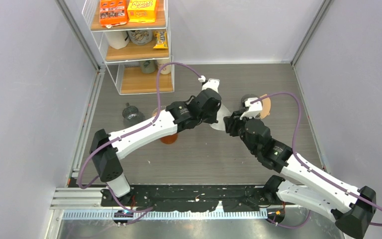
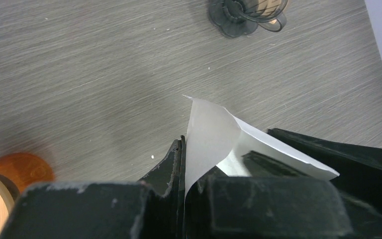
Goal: Place the coffee filter in the dripper
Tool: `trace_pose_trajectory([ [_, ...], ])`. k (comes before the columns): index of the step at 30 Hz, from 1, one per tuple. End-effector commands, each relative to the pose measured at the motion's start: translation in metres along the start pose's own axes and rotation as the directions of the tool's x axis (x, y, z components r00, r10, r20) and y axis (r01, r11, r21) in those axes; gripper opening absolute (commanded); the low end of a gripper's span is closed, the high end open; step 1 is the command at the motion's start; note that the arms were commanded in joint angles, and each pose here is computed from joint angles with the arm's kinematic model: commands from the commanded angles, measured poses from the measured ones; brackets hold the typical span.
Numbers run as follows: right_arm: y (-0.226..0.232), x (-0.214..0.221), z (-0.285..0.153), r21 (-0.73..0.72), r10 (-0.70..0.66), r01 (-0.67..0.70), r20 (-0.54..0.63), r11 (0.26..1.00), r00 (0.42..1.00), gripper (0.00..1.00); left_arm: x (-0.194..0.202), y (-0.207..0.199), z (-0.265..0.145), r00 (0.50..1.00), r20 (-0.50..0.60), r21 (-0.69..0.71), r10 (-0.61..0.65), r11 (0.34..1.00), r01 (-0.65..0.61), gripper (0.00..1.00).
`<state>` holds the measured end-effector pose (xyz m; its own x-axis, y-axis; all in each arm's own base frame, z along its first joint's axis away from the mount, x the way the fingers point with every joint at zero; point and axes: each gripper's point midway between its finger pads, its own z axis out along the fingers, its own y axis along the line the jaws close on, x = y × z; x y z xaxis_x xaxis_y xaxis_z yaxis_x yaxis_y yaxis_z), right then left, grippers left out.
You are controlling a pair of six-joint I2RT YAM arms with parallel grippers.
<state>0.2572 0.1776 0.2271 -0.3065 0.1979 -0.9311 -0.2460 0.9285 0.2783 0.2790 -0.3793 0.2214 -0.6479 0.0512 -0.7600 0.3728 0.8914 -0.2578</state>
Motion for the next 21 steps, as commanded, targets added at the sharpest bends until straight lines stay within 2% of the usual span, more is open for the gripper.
trace_pose_trajectory([
  [1,0.016,-0.027,0.008,-0.040,0.016,-0.013,0.084,0.999,0.996,0.42,-0.020,-0.014,-0.011,1.000,0.029,0.015,0.004,1.000,-0.004,0.00],
  [6,0.016,-0.036,0.015,-0.014,-0.010,0.011,0.116,1.000,0.993,0.50,-0.015,-0.021,-0.011,1.000,0.009,0.045,0.016,0.999,-0.017,0.00],
  [10,0.007,-0.042,0.015,0.037,-0.041,0.036,0.135,0.999,0.990,0.52,-0.014,-0.021,-0.012,0.999,0.006,0.049,0.032,0.998,-0.032,0.00],
  [15,-0.003,-0.052,0.014,0.098,-0.054,0.038,0.167,0.994,0.984,0.52,-0.012,-0.022,-0.015,0.999,0.004,0.057,0.050,0.997,-0.050,0.00],
  [21,0.002,-0.051,0.019,0.083,-0.079,0.066,0.160,0.994,0.984,0.45,-0.005,-0.025,-0.015,0.998,-0.013,0.075,0.063,0.995,-0.062,0.00],
])
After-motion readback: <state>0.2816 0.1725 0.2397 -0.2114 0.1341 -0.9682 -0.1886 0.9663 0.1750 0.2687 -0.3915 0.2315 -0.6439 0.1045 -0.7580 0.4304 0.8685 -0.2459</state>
